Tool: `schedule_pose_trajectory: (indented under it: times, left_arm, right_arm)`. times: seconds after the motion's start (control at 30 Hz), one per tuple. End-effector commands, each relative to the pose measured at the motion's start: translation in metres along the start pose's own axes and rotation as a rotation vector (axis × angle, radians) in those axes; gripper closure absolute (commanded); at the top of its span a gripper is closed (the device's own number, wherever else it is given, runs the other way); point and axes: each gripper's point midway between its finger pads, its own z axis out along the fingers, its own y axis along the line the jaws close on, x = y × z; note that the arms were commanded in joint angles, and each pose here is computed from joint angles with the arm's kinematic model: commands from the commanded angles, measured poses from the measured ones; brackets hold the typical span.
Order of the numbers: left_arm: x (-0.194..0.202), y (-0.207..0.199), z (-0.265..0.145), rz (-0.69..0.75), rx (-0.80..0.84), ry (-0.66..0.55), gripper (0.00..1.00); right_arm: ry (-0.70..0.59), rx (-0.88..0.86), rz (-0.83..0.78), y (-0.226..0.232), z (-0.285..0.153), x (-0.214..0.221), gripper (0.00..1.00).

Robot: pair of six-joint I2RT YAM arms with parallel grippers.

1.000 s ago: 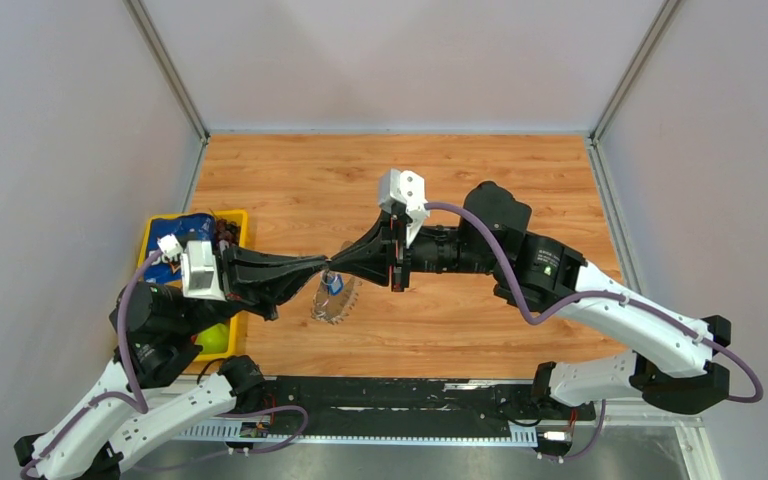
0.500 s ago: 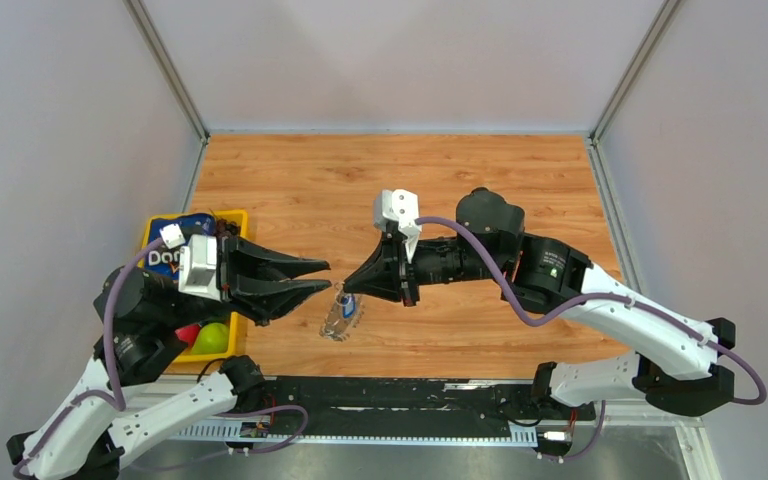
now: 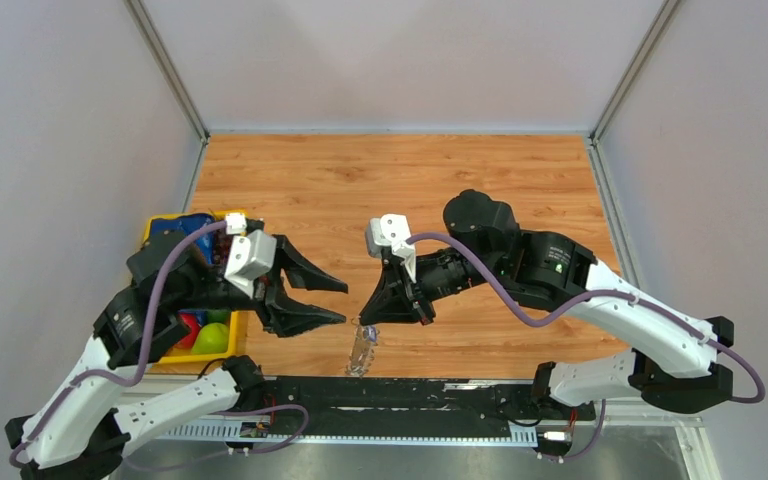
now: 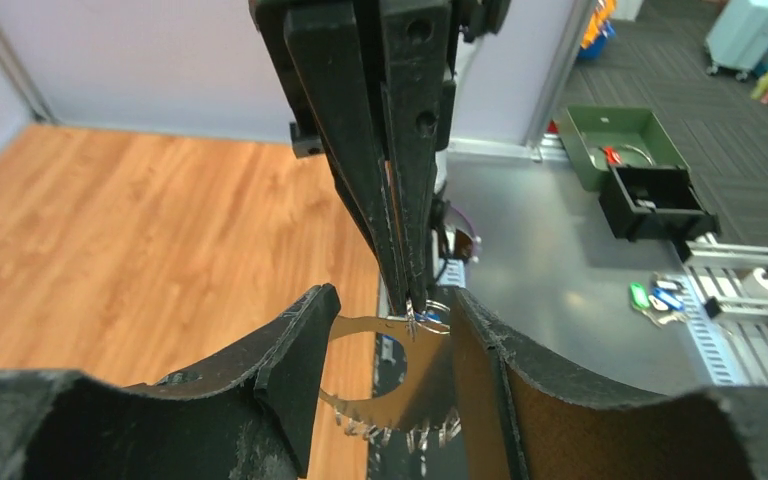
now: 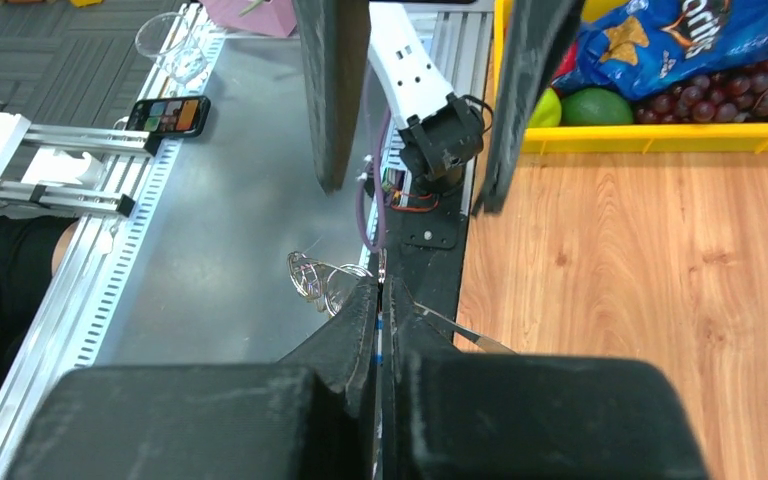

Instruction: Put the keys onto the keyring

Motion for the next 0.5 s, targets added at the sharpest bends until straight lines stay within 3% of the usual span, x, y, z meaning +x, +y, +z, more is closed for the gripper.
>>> schedule_pose_trajectory:
  times: [0.0, 0.47]
  left_arm:
    - [0.017, -0.009, 0.003, -0.055, 0.074, 0.098, 0.44]
    - [0.043, 0.003, 0.009, -0.171, 0.037, 0.234, 0.49]
  right_arm:
    - [-0.010, -0.050, -0.037, 0.012, -0.005, -0.011, 1.00]
    - [0.044, 0.054, 0.006, -0.016, 0.009, 0.000, 1.00]
